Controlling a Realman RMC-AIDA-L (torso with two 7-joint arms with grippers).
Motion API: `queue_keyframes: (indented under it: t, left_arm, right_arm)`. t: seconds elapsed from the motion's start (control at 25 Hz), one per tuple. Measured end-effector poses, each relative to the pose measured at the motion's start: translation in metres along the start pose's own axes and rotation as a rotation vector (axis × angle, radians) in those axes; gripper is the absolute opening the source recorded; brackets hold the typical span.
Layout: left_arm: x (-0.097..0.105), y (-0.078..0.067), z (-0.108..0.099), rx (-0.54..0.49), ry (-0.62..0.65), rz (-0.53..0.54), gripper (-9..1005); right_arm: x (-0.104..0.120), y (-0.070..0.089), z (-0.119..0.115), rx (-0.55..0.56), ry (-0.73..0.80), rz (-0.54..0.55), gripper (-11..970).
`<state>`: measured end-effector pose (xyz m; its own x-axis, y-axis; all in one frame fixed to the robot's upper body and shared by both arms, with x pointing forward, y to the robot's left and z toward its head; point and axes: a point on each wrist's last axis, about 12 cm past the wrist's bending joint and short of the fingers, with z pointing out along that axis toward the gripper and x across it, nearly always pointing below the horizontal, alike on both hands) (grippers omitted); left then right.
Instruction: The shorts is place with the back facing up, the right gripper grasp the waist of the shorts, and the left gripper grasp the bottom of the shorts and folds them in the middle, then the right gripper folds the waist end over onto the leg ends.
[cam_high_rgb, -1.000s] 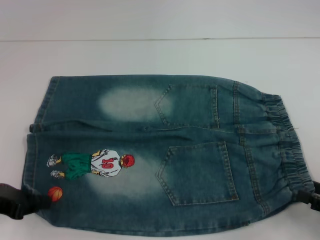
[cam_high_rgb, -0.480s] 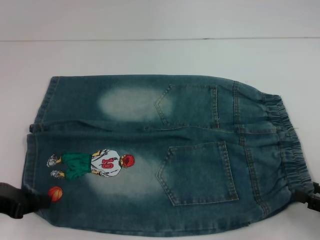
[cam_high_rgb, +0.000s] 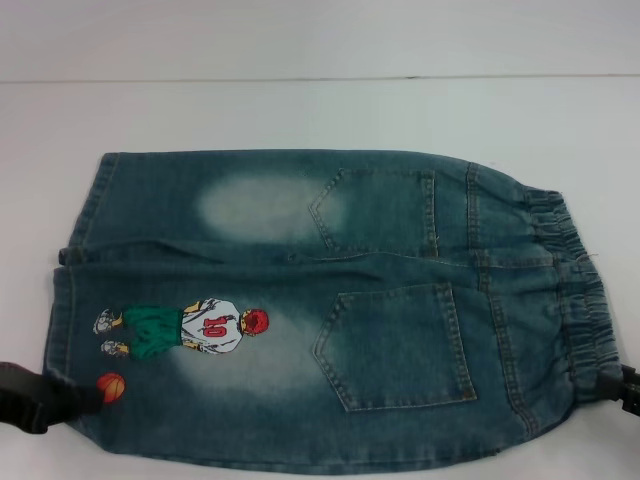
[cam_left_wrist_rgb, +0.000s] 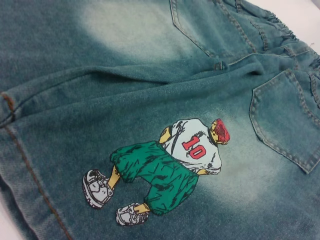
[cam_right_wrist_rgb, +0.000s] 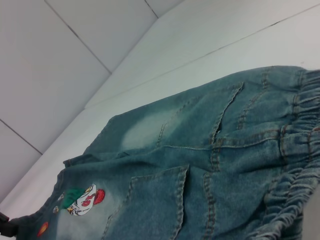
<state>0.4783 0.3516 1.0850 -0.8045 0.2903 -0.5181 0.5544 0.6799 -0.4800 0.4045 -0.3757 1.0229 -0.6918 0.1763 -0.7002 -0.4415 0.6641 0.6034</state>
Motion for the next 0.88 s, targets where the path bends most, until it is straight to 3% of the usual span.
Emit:
queue_keyframes:
  t: [0.52,0.88]
  left_arm:
    - [-0.0009,0.0007,0.0007,0.005,0.001,-0.003,38]
    - [-0.0040,0.0011,0.0012,0.001,-0.003,-0.001,37]
  right_arm:
    - [-0.0033,-0.0011,0.0023,-0.002,0.015,-0.002,98]
    - [-0.0053,-0.0018,0.0037,0.003,0.011,-0.010,40]
